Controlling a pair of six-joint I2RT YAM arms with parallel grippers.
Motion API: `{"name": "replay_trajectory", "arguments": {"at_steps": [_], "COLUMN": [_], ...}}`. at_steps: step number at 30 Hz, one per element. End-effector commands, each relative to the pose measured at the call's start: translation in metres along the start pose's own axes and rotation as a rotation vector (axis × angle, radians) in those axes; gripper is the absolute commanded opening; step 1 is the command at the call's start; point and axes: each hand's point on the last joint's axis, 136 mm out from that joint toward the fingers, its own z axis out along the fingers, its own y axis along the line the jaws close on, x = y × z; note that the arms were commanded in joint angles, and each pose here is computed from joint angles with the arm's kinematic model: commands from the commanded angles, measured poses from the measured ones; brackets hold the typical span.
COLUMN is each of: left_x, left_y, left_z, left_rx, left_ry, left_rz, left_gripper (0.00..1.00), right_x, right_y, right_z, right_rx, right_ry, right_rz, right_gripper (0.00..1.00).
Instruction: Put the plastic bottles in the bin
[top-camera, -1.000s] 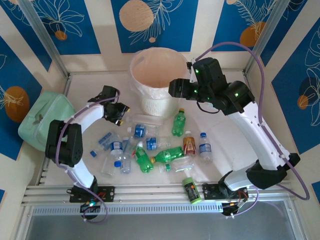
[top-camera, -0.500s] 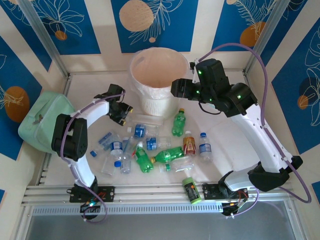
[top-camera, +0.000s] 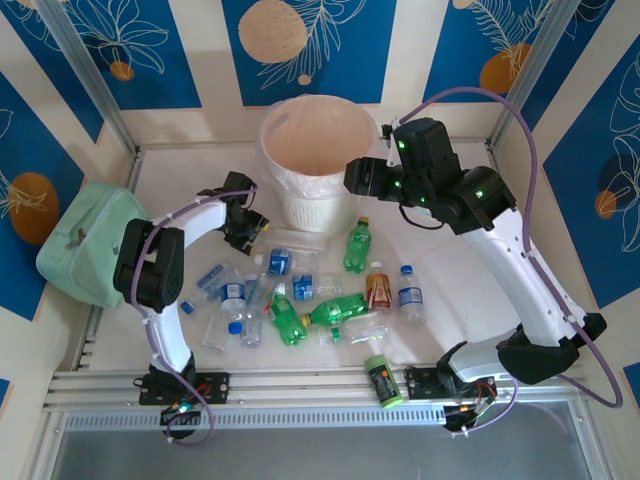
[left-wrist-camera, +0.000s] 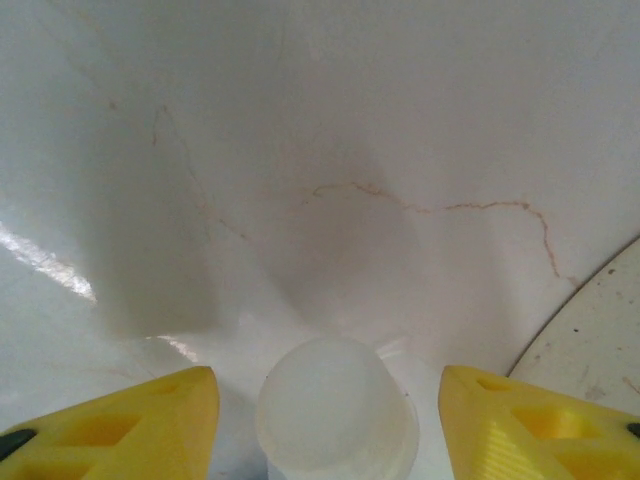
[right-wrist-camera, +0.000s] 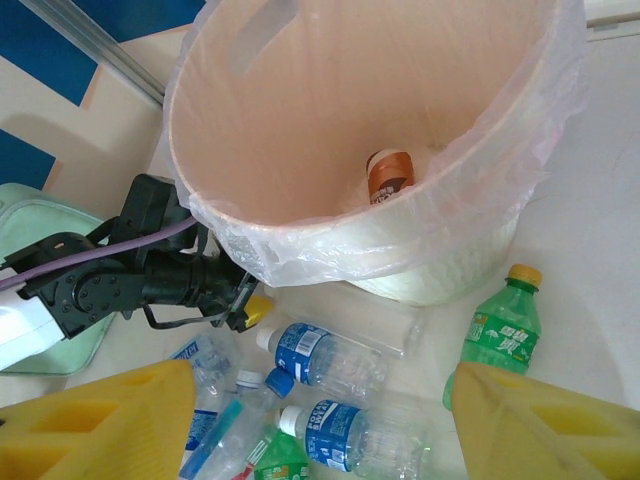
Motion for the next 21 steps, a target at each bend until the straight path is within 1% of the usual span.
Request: {"name": "replay_trajectory", "arguments": {"at_steps": [1, 7, 12, 16, 21], "left_x": [-0.004, -0.005, -0.006, -0.005, -0.001], "left_y": [-0.001, -0.003, -0.006, -0.012, -0.018], "left_z": [0.003, 0.008, 0.006, 0.000, -0.018], "left_rx": [-0.031, -0.030, -0.020, 0.008, 0.053], "left_ry": [-0.028, -0.024, -0.029, -0.028, -0.031], "left_rz": [-0.029, -0.029, -0.017, 0.002, 0.037], "left_gripper": [0.57, 0.49, 0.40, 0.36, 0.30], "right_x": [-0.001, 0.000, 0.000, -0.001, -0.003], "right_y": [-0.004, -0.006, -0.006, -0.004, -0.003], "right_z": [-0.009, -0.011, -0.013, -0.017, -0.023], "right_rx": [0.003, 0.007, 0.004, -0.006, -0.020], "right_ry": [-0.019, -0.021, -0.025, -0.037, -0.052], "right_rz": [0.010, 0.016, 0.022, 0.024, 0.026], "right_gripper": [0.69, 0.68, 0.66, 0.65, 0.64]}}
